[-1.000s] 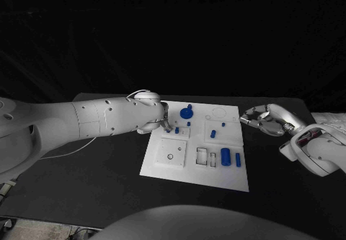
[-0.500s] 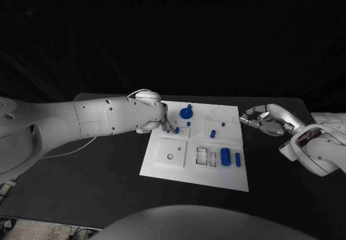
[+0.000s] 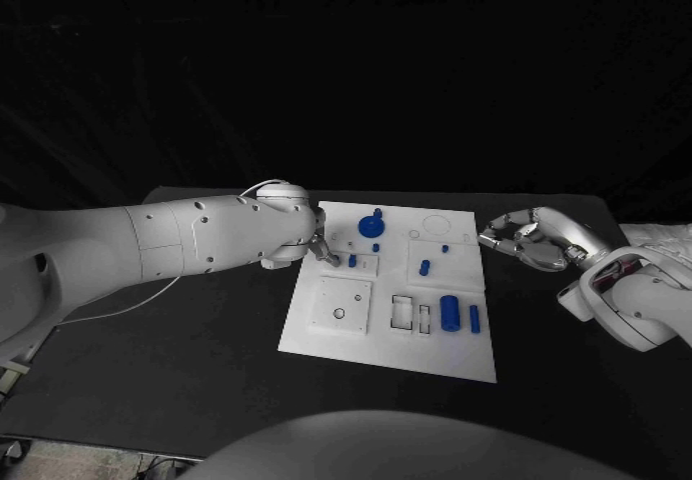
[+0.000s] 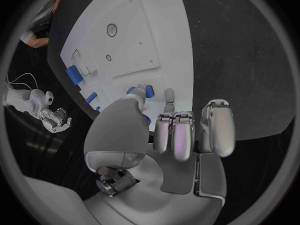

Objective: Assemble the parts on the task board

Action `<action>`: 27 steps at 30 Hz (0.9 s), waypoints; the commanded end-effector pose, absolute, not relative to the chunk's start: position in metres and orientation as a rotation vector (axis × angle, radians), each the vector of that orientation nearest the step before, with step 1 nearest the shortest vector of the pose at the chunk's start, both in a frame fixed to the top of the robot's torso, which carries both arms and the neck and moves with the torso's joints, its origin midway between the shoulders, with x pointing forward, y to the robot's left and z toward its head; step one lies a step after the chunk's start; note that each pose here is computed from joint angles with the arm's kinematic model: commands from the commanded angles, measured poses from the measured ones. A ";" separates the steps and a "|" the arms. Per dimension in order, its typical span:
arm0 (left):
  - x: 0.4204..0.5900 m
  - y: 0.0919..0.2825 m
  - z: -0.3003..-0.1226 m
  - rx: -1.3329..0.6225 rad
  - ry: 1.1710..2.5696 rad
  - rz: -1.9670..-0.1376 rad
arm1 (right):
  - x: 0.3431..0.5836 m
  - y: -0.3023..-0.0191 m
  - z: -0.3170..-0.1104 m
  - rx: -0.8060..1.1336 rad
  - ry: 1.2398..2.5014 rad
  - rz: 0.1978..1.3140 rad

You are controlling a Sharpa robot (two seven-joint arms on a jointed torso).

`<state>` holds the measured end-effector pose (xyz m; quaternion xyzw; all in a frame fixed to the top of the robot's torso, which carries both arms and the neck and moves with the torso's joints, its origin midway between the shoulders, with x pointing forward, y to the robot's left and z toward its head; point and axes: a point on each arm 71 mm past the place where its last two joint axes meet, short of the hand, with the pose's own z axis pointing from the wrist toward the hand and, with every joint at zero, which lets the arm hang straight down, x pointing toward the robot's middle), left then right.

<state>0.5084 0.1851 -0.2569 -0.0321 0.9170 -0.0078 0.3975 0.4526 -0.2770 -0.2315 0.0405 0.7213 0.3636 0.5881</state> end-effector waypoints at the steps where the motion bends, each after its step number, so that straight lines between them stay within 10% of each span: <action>1: 0.506 0.187 -0.246 -0.059 2.331 -0.011 | 0.452 -0.277 -0.232 0.089 1.686 0.849; 15: 0.513 0.178 -0.145 0.117 1.938 -0.308 | 0.448 -0.276 -0.228 0.075 1.651 0.874; 27: 0.522 0.117 -0.180 0.669 1.730 -0.471 | 0.444 -0.276 -0.225 0.071 1.627 0.897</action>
